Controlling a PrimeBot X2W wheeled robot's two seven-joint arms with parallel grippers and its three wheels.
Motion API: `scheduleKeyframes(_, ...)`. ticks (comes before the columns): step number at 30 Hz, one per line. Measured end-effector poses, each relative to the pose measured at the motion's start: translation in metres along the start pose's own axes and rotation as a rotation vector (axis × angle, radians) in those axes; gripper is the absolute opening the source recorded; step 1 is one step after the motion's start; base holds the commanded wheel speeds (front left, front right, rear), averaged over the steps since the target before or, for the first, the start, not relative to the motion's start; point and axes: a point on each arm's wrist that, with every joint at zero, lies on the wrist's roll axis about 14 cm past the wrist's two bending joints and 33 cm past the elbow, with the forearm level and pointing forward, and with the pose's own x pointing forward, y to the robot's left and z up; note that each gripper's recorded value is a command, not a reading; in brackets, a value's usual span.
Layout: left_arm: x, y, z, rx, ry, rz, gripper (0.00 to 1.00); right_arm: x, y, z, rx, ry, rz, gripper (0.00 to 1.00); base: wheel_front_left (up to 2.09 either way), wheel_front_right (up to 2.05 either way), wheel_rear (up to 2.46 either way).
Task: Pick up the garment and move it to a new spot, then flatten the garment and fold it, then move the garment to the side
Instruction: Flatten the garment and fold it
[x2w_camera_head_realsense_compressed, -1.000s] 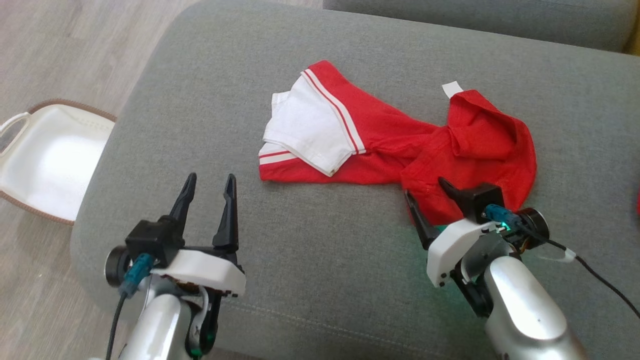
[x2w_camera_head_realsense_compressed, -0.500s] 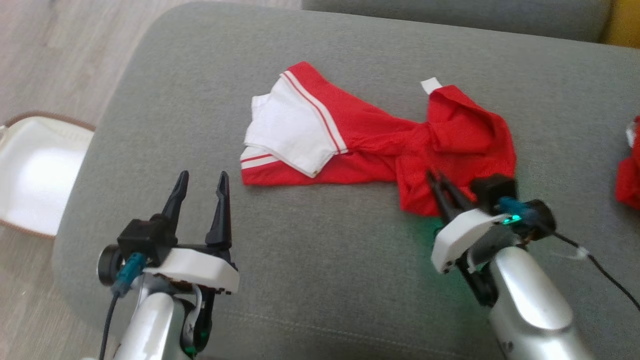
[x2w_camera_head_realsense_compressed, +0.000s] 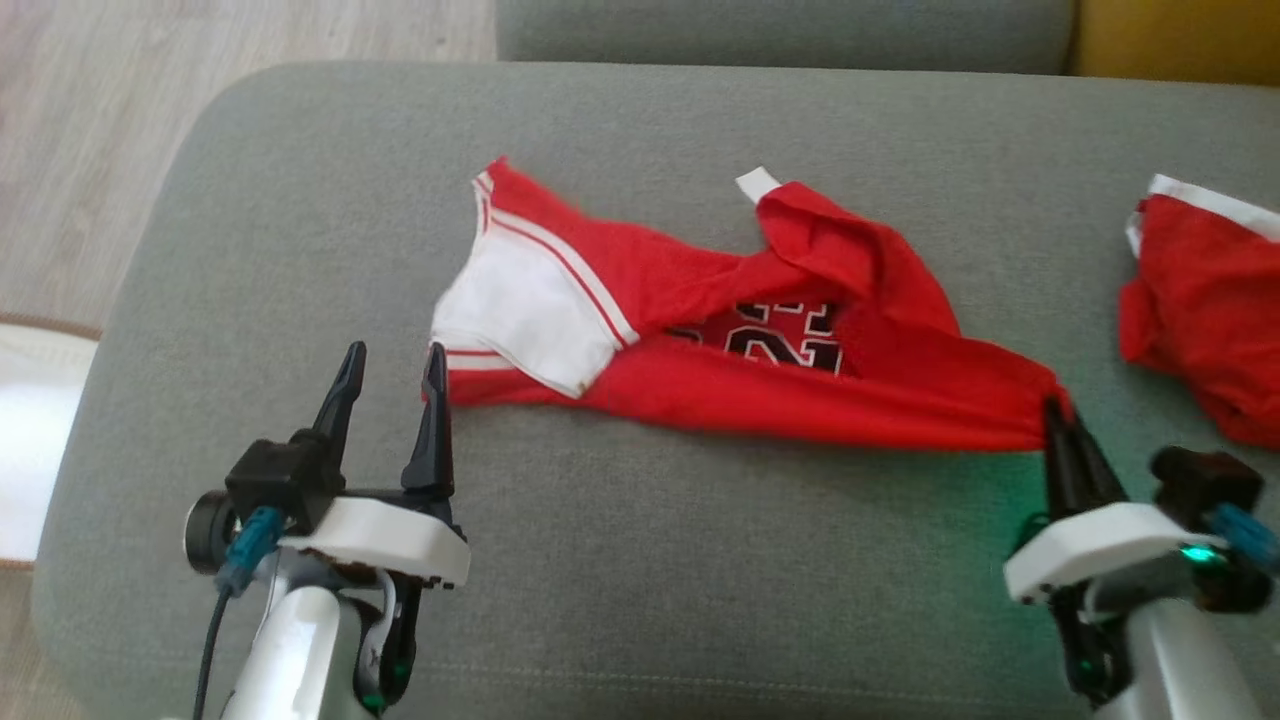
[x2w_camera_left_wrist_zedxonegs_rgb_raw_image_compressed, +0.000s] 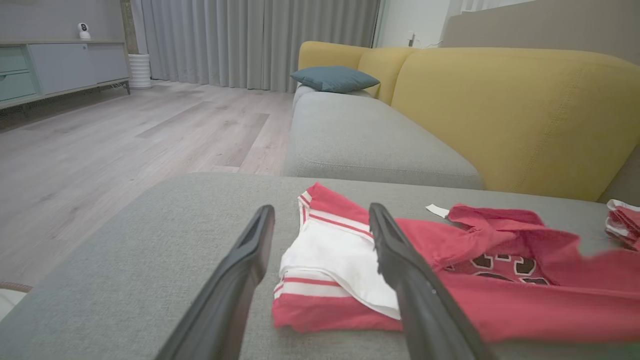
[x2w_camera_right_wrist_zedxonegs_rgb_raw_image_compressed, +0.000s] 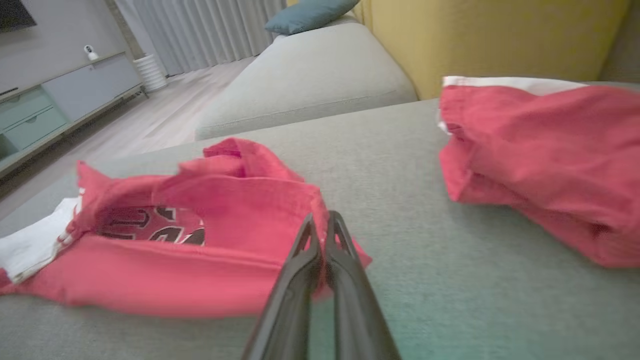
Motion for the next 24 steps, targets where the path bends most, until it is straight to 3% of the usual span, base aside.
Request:
scheduleKeyframes(6, 0.002, -0.009, 0.001, 0.001, -0.005, -0.032, 1.00, -0.014, -0.031, 0.004, 0.043, -0.024, -0.096, 0.00, 0.00, 0.00, 0.00)
scheduleKeyframes(15, -0.006, -0.010, -0.001, 0.006, 0.002, -0.035, 1.00, -0.026, -0.045, -0.010, 0.050, 0.015, -0.145, 0.00, 0.00, 0.00, 0.00)
scheduleKeyframes(16, -0.006, -0.010, -0.001, 0.006, 0.003, -0.035, 1.00, -0.028, -0.048, -0.014, 0.048, 0.026, -0.153, 0.69, 0.00, 0.00, 0.00)
scheduleKeyframes(17, -0.007, -0.010, 0.000, 0.006, 0.001, -0.035, 1.00, -0.030, -0.049, -0.017, 0.045, 0.037, -0.157, 1.00, 0.00, 0.00, 0.00)
scheduleKeyframes(24, -0.010, -0.012, 0.000, 0.004, 0.002, -0.037, 1.00, -0.029, -0.039, -0.004, 0.001, -0.017, -0.123, 1.00, 0.00, 0.00, 0.00)
